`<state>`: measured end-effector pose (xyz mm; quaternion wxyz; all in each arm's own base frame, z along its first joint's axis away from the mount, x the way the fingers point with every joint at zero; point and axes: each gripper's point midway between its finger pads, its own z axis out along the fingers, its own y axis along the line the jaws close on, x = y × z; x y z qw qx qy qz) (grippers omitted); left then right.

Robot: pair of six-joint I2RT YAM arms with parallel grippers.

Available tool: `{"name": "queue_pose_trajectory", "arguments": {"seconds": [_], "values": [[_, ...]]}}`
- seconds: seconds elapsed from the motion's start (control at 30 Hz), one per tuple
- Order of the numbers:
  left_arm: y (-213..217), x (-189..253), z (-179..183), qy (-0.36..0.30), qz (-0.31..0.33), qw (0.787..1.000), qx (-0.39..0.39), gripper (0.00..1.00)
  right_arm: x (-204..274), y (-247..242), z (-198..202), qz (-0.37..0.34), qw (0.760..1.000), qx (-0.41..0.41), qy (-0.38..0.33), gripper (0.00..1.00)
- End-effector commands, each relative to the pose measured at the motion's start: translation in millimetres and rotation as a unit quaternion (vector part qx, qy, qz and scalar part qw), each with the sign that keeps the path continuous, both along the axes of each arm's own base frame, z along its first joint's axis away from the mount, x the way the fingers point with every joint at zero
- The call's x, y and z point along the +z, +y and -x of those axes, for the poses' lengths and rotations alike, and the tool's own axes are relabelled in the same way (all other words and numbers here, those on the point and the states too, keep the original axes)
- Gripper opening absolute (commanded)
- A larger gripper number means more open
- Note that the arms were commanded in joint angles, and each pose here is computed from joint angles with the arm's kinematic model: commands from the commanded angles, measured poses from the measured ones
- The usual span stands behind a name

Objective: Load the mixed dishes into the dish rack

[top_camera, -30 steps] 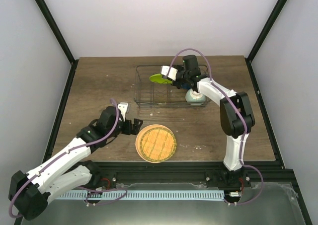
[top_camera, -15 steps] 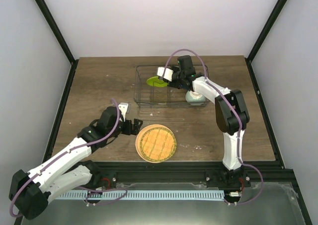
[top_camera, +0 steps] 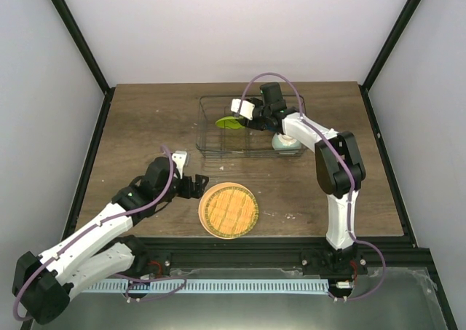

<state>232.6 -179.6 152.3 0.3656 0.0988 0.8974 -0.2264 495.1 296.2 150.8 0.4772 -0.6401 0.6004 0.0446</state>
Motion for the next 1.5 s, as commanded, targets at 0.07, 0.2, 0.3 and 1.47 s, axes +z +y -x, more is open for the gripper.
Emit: {"name": "queue_pose_trajectory", "arguments": {"seconds": [0.07,0.2,0.3,1.47], "values": [[0,-2,1,-0.001,0.001,1.000,-0.005,1.00,52,-2,12,-0.017,0.999,-0.011,-0.042,0.54],[0,-3,1,0.001,0.003,1.000,-0.005,1.00,67,-4,26,-0.016,0.998,-0.019,-0.051,0.58],[0,-4,2,0.003,0.004,1.000,-0.006,1.00,81,-8,37,-0.021,0.998,-0.032,-0.056,0.62],[-15,-48,52,0.108,0.009,0.992,-0.063,0.97,43,-91,186,-0.177,0.865,-0.417,0.215,0.82]]}}
